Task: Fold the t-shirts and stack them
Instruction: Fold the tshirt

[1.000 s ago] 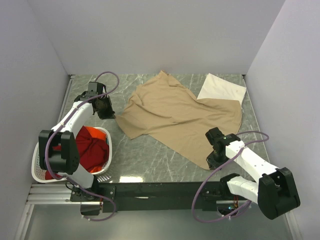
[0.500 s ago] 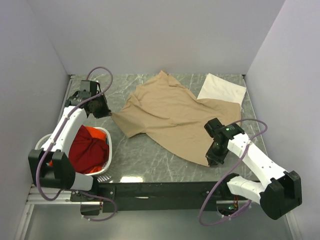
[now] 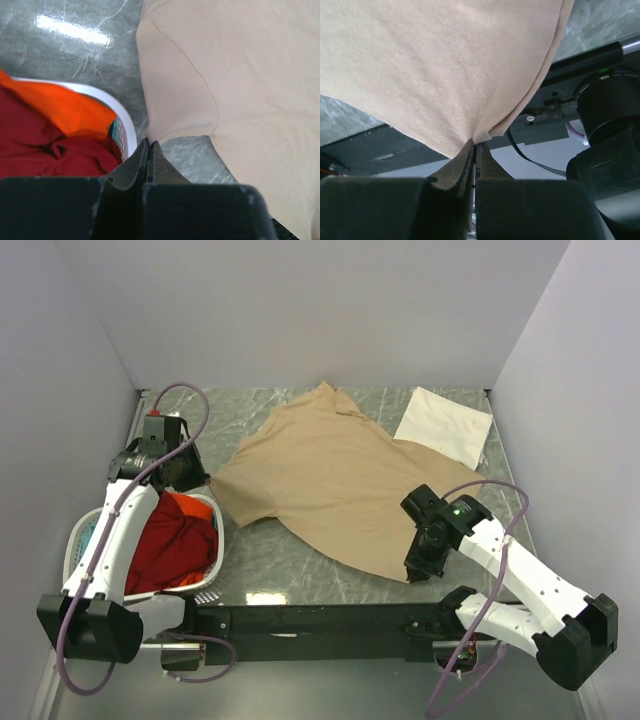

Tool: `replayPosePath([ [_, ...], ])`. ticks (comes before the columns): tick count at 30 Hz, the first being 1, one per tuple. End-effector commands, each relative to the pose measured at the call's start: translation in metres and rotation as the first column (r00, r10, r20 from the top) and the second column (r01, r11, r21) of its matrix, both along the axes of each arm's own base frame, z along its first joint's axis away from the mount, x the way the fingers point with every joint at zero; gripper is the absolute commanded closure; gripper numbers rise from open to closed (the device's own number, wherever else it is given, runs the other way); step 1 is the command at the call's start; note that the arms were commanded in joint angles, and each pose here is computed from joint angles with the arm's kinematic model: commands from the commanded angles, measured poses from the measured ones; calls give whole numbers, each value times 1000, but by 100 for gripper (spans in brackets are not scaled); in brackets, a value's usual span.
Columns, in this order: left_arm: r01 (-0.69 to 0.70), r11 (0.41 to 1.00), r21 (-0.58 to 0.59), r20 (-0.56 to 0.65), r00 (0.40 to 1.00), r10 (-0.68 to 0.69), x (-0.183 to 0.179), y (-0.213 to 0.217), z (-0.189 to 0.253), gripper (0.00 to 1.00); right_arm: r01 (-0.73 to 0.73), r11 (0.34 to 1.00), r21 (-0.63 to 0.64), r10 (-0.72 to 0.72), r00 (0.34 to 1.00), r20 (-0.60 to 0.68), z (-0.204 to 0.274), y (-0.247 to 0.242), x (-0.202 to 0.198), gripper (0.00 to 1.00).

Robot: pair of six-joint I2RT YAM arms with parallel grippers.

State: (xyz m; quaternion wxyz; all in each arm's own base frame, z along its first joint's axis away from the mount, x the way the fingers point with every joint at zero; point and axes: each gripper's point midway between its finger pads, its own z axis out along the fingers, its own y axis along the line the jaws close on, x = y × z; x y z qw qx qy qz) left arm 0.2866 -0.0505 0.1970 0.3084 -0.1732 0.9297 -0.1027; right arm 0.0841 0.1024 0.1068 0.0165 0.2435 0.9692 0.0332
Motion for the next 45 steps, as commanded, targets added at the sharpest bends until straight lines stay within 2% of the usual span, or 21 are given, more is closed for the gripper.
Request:
replayPosePath([
  [1, -25, 1000, 13, 1, 1000, 25, -13, 6, 4, 100, 16, 999, -34, -19, 995, -93, 1, -10, -30, 100],
  [10, 11, 1000, -15, 4, 1000, -11, 4, -3, -6, 100, 30, 998, 63, -23, 994, -108, -29, 6, -33, 100],
  [17, 106, 994, -21, -10, 994, -107, 38, -23, -12, 100, 4, 999, 47, 1, 993, -120, -41, 4, -23, 100],
  [26, 178, 984, -19, -35, 983, -178, 94, -50, -16, 100, 86, 994, 73, -81, 994, -68, -39, -12, 20, 100],
  [33, 219, 975, -27, 12, 976, -219, 143, -70, 3, 100, 109, 990, 94, -103, 993, -62, -37, -18, 47, 100],
  [41, 275, 961, -27, -11, 961, -276, 180, -97, -11, 100, 185, 979, 89, -181, 982, -45, -34, -38, 70, 100],
  [45, 257, 966, -15, 25, 966, -257, 201, -101, -1, 100, 200, 975, 95, -196, 980, -42, -32, -44, 81, 100],
])
